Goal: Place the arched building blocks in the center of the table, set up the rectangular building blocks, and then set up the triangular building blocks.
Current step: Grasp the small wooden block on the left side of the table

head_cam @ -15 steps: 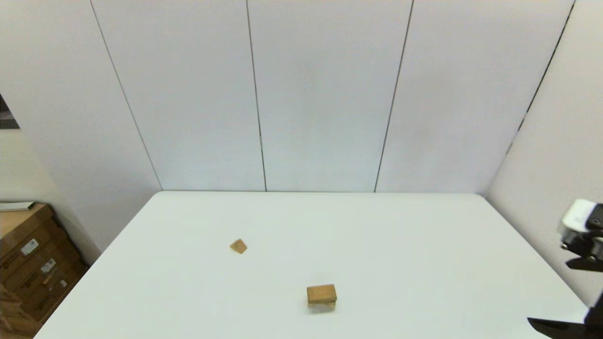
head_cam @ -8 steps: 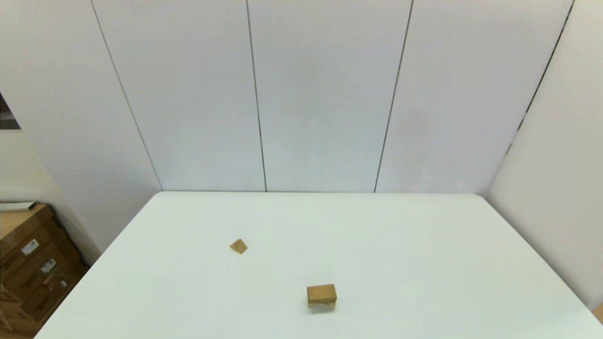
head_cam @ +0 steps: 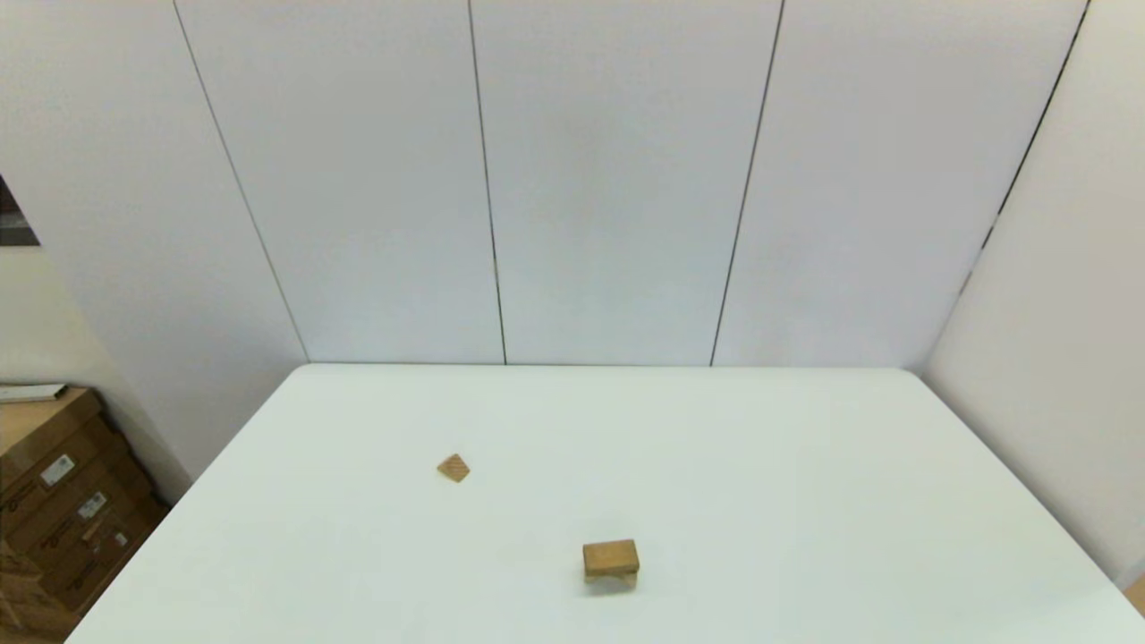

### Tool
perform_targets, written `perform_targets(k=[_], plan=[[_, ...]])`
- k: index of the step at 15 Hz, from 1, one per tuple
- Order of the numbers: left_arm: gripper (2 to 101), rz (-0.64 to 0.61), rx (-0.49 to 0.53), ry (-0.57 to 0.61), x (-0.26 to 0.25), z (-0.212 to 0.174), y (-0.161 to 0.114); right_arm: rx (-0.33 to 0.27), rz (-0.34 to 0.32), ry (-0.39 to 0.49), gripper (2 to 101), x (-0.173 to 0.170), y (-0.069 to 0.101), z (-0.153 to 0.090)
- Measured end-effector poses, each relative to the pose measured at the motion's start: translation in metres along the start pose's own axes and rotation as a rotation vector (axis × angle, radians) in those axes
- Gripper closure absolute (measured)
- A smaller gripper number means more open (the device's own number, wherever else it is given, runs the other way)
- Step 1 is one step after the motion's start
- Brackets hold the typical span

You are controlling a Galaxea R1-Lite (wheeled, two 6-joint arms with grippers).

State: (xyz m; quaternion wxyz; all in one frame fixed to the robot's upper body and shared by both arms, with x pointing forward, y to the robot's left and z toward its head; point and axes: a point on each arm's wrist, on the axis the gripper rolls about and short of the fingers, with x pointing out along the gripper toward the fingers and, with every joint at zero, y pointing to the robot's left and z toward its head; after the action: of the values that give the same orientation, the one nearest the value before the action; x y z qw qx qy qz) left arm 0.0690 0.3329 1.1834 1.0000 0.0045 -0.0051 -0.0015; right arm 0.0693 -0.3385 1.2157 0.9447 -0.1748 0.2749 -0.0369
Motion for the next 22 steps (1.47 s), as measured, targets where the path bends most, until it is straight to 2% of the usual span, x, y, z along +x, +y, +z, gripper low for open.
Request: perform_targets(k=[4, 7, 11, 13, 18, 22], plan=[[5.4, 0.0, 0.0, 0.0, 0.0, 0.0, 0.0, 0.019, -0.043, -0.097, 4.8, 0.006, 0.001, -0.001], [5.4, 0.0, 0.0, 0.0, 0.0, 0.0, 0.0, 0.042, -0.058, -0.069, 4.7, 0.009, 0.002, 0.0], [5.4, 0.0, 0.0, 0.0, 0.0, 0.0, 0.0, 0.05, -0.025, -0.158, 4.6, 0.01, 0.002, 0.004], [5.4, 0.001, 0.0, 0.0, 0.0, 0.0, 0.0, 0.054, -0.03, -0.181, 4.6, 0.012, 0.003, 0.003], [5.4, 0.0, 0.0, 0.0, 0.0, 0.0, 0.0, 0.035, 0.021, -0.219, 4.6, 0.014, 0.006, -0.004], [5.4, 0.001, 0.0, 0.0, 0.0, 0.0, 0.0, 0.051, 0.016, -0.34, 4.6, 0.016, 0.007, -0.009]])
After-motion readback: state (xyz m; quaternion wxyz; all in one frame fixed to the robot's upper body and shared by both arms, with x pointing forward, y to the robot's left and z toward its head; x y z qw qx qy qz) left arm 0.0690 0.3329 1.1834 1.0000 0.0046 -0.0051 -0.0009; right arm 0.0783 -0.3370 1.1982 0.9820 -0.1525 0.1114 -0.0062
